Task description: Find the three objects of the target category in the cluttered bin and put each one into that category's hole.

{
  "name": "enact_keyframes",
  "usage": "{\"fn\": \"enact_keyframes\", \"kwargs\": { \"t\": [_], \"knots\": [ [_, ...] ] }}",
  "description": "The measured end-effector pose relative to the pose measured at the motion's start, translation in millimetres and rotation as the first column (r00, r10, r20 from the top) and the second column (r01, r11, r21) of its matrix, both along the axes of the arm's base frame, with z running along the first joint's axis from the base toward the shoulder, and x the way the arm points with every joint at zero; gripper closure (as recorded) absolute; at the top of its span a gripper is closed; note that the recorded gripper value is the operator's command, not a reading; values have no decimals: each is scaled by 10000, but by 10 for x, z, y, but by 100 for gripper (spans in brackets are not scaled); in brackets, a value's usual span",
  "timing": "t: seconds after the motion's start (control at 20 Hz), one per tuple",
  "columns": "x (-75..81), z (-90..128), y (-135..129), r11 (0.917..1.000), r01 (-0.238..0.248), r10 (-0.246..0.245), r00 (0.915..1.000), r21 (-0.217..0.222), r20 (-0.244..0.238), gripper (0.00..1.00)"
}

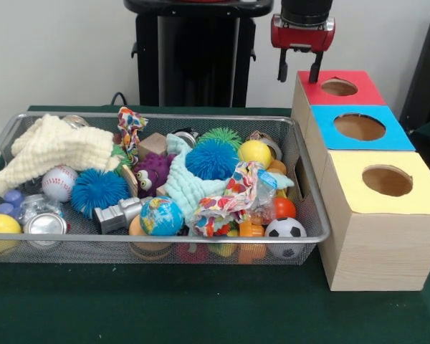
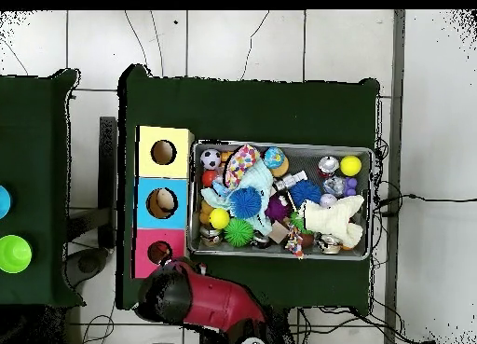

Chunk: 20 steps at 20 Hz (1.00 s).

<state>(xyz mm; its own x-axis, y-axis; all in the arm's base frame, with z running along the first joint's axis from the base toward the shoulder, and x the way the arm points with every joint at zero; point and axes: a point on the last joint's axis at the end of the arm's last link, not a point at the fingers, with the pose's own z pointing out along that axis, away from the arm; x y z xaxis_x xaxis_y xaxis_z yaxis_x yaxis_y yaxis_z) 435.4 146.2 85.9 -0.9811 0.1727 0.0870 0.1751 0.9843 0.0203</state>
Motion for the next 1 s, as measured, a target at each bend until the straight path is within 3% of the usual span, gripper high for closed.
{"fn": "enact_keyframes", "kwargs": {
  "t": [0.2, 1.0],
  "knots": [
    [-10, 4, 18, 9999, -55, 59, 9997, 160, -234, 0],
    [36, -15, 3, 9997, -123, 128, 9997, 231, -191, 0]
  ]
}}
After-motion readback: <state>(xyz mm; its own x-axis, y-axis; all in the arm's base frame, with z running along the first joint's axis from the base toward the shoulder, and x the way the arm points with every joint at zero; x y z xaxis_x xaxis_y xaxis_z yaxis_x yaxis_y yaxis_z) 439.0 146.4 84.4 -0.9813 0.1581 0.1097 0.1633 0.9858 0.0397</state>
